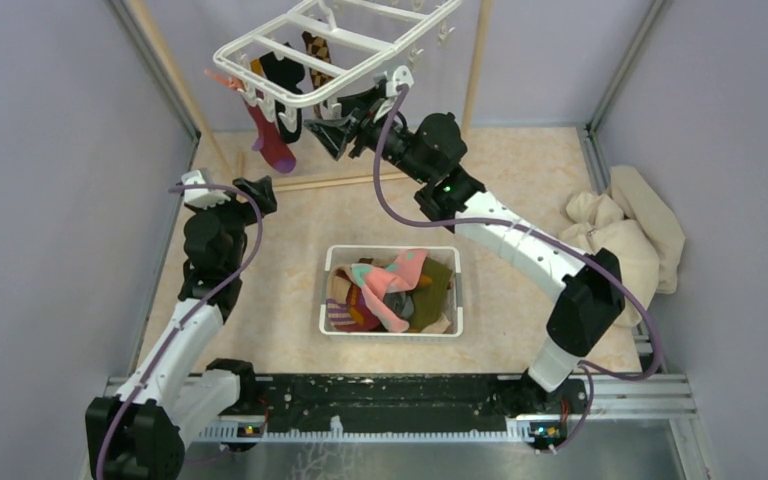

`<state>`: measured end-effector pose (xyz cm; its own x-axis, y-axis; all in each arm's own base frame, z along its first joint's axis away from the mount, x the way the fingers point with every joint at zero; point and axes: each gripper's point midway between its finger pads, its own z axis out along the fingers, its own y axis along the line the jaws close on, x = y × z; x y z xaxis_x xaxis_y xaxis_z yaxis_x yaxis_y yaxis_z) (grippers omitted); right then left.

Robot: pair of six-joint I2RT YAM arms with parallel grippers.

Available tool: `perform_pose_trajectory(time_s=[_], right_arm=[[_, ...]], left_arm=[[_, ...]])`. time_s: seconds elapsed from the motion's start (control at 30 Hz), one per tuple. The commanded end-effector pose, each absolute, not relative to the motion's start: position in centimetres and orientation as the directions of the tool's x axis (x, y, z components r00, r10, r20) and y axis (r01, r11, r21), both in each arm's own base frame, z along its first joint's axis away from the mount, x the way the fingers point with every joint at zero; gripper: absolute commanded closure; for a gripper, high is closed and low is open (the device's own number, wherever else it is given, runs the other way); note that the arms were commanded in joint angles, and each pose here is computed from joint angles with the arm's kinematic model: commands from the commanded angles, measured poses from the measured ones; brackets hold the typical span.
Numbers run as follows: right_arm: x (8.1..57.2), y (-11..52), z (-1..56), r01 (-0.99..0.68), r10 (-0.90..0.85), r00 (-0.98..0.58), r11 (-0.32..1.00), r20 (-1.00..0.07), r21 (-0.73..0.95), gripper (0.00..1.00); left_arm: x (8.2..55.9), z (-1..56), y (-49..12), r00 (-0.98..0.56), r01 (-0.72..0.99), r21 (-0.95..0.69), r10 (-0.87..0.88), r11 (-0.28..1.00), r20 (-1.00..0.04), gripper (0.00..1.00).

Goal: Remove the socks clipped to the hanger
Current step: Adjust the hanger on the clothesline.

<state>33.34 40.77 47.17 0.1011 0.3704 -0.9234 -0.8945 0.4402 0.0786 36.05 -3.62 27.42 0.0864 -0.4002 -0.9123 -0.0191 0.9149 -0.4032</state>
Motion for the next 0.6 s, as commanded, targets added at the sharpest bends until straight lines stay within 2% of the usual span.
perform_pose_trajectory(time_s=[0.0, 0.2, 0.27, 0.57], right_arm=[[33.3, 40.5, 50.9, -0.886, 0.456, 0.173, 0.460, -0.873, 0.064, 0.46], [33.6, 39.8, 51.4, -0.870, 0.467, 0.205, 0.490, -0.860, 0.059, 0.76], [33.7, 39.3, 51.7, -0.865, 0.470, 0.212, 0.499, -0.857, 0.060, 0.83], [36.3, 34.9, 51.9, -0.831, 0.505, 0.206, 0.543, -0.838, 0.123, 0.85]], left_arm=[[35.9, 30.0, -4.0, 0.130, 0.020, -0.397, -0.396, 0.918, -0.909, 0.05], [35.9, 30.6, -4.0, 0.138, 0.026, -0.390, -0.389, 0.921, -0.911, 0.05], [36.0, 30.6, -4.0, 0.138, 0.025, -0.388, -0.387, 0.922, -0.912, 0.05], [36.1, 30.5, -4.1, 0.132, 0.027, -0.385, -0.385, 0.923, -0.914, 0.05]])
